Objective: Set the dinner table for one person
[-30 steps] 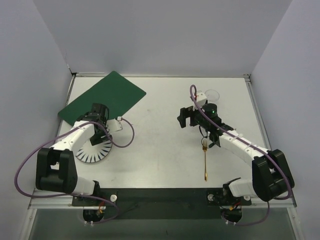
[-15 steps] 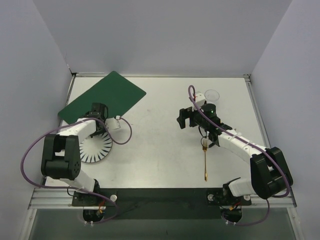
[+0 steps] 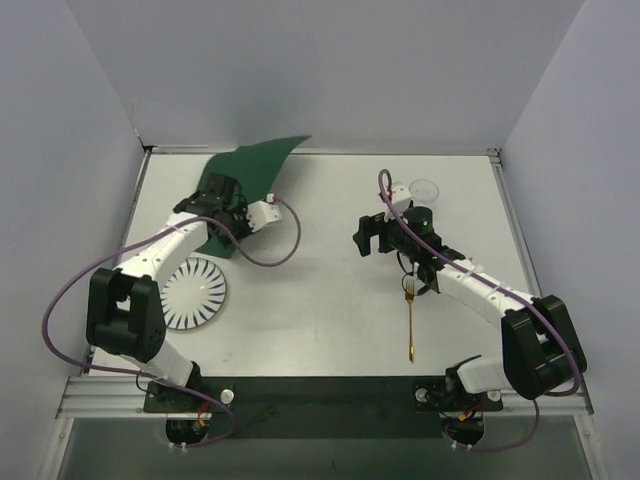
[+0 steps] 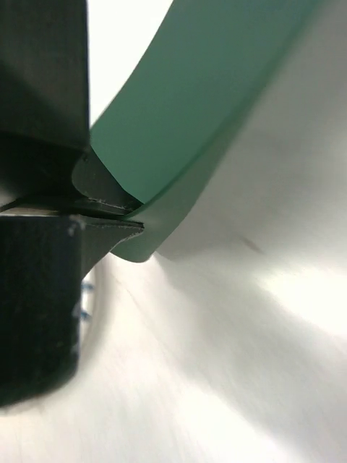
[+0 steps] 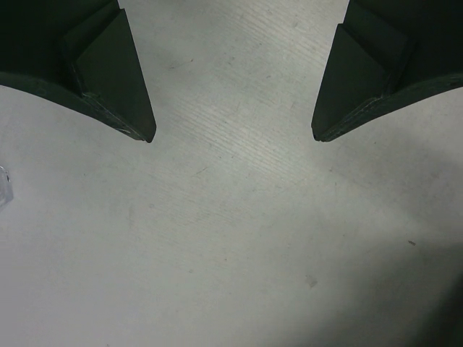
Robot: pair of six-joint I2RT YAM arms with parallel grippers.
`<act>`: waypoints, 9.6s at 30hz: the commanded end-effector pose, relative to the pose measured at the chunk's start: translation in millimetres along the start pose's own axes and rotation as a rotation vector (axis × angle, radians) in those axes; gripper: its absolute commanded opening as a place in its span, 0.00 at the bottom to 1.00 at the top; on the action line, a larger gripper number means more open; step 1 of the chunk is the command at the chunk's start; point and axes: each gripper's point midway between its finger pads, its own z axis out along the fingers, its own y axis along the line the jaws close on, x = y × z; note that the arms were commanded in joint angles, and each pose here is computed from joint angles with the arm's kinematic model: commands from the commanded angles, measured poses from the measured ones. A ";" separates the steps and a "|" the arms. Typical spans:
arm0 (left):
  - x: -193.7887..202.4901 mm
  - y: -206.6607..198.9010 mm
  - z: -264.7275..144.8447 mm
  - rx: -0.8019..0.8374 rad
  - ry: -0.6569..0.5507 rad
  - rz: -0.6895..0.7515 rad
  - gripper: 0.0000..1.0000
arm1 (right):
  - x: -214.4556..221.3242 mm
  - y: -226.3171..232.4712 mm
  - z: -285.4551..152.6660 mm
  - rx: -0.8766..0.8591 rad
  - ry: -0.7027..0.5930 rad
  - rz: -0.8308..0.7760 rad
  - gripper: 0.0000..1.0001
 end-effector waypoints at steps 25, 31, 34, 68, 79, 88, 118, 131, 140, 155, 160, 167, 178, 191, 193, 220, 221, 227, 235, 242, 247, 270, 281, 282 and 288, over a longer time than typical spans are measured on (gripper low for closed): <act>21.3 -81.3 59.9 0.064 0.313 0.612 0.00 | -20.1 -28.9 3.6 0.158 0.115 0.170 0.95; 14.8 -56.3 80.1 0.016 0.308 0.512 0.00 | -1.0 -29.0 13.5 0.162 0.183 0.213 0.94; 8.7 -49.0 93.9 0.014 0.294 0.500 0.00 | 2.2 -30.3 15.2 0.168 0.205 0.227 0.94; 28.9 -60.0 85.7 0.048 0.111 0.911 0.44 | 37.0 -50.7 44.5 0.268 0.351 0.305 0.90; 27.6 -35.0 34.8 0.073 0.169 0.660 0.95 | 49.8 -79.9 55.8 0.372 0.411 0.308 0.81; 0.7 8.2 -15.0 0.075 0.036 0.226 0.82 | 74.2 -91.3 59.5 0.383 0.496 0.332 0.50; 0.9 -4.0 55.9 -0.055 -0.212 -0.255 0.63 | 101.0 -80.5 25.2 0.374 0.560 0.424 0.40; 69.5 71.3 -42.6 -0.329 -0.171 -0.697 0.79 | 24.2 -67.7 26.0 0.326 0.406 0.298 0.67; 216.9 3.5 -54.3 -0.254 0.059 -0.944 0.88 | -15.3 -23.5 23.6 0.244 0.341 0.216 0.77; 235.7 -47.9 -26.2 0.069 -0.006 -1.052 0.56 | -29.7 58.3 41.7 0.125 0.346 0.108 0.77; 229.7 -48.4 -18.7 0.105 -0.058 -1.032 0.27 | -18.7 108.0 55.4 -0.043 0.398 0.171 0.77; 216.8 -39.7 -21.6 0.085 -0.148 -0.970 0.00 | 7.2 212.4 80.2 -0.397 0.476 0.263 0.84; 151.2 -12.4 -49.7 -0.074 -0.441 -0.729 0.00 | 17.6 303.4 103.8 -0.737 0.510 0.360 0.93; 125.7 -12.6 -54.0 -0.075 -0.515 -0.648 0.00 | 45.1 344.8 121.1 -0.848 0.585 0.484 0.72; 123.2 -12.0 -53.7 -0.072 -0.520 -0.645 0.00 | 44.4 345.5 120.6 -0.854 0.583 0.487 0.62; 115.4 53.1 -103.3 -0.206 -0.453 -0.796 0.97 | -82.4 241.0 58.0 -0.831 0.327 0.665 0.00; 115.2 52.8 -102.8 -0.204 -0.456 -0.802 0.97 | -86.4 235.4 57.1 -0.824 0.312 0.666 0.00; 110.5 41.3 -87.9 -0.163 -0.457 -0.807 0.97 | -93.3 141.8 88.9 -0.530 0.199 0.792 0.00; 84.2 23.7 -61.5 -0.098 -0.415 -0.753 0.97 | -50.7 66.6 139.4 -0.226 0.191 0.894 0.00; 79.1 20.2 -50.5 -0.094 -0.387 -0.737 0.97 | -10.2 61.8 151.8 -0.176 0.301 0.889 0.00; 78.9 18.2 -49.3 -0.098 -0.371 -0.723 0.97 | 10.1 56.8 144.4 -0.133 0.352 0.888 0.13; 63.6 23.2 -24.5 -0.111 -0.342 -0.680 0.97 | 6.9 1.8 68.2 0.283 0.365 0.386 0.56; 47.5 27.0 6.2 -0.116 -0.278 -0.660 0.97 | 72.0 -10.2 -59.3 0.387 0.629 0.192 0.69; 46.9 26.5 5.9 -0.115 -0.278 -0.659 0.97 | 93.1 -6.7 -70.8 0.373 0.684 0.206 0.69; 45.7 18.5 4.0 -0.102 -0.281 -0.644 0.97 | 139.2 15.6 -102.5 0.295 0.798 0.323 0.69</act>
